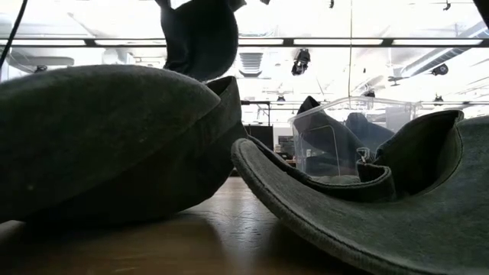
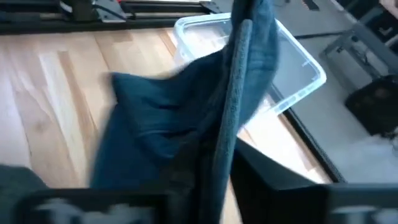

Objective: Pick & Place hat
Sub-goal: Put the blue cap into the right transparent bin

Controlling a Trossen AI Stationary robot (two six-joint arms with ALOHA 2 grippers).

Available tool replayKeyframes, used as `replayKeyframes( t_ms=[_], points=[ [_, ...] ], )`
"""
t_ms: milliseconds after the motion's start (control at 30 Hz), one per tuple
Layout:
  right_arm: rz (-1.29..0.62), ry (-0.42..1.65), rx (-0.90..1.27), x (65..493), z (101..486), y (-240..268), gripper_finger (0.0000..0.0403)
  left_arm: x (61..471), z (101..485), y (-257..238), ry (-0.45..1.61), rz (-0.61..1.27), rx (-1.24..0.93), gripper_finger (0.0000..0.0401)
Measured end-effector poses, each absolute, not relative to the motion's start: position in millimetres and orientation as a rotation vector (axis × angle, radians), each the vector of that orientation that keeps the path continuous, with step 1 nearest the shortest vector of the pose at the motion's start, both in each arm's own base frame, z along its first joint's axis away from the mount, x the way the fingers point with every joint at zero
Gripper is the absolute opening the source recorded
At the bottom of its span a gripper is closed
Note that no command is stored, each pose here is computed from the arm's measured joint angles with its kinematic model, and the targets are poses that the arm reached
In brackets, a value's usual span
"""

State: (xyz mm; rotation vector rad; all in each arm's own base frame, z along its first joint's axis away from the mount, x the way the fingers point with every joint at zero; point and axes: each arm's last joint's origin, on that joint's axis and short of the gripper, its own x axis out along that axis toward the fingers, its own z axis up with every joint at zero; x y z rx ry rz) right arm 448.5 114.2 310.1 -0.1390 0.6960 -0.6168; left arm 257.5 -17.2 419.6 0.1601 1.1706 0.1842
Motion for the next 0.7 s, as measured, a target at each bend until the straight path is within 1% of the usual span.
replayKeyframes(
  t_ms=[67, 100, 267, 467, 567, 700],
  points=[
    [-0.584, 0.698, -0.134, 445.6, 315.5, 116.0, 0.0029, 256.6, 420.2, -17.3, 1.169, 0.18, 0.158, 0.0],
    [-0.575, 0.698, -0.128, 443.6, 317.9, 117.5, 0.002, 256.1, 420.6, -17.7, 1.168, 0.173, 0.154, 0.0],
    [-0.581, 0.707, -0.148, 437.1, 323.2, 119.0, 0.0012, 255.2, 422.0, -17.7, 1.156, 0.17, 0.148, 0.0],
    [-0.544, 0.716, -0.131, 435.6, 326.6, 118.5, 0.0011, 256.5, 423.3, -18.0, 1.13, 0.182, 0.115, 0.0003],
    [-0.546, 0.724, -0.121, 434.9, 325.8, 118.4, 0.001, 259.0, 424.4, -18.2, 1.101, 0.191, 0.095, 0.0022],
    [-0.562, 0.747, -0.097, 429.9, 327.7, 115.2, 0.001, 259.5, 425.9, -17.9, 1.088, 0.188, 0.101, 0.007]
  ],
)
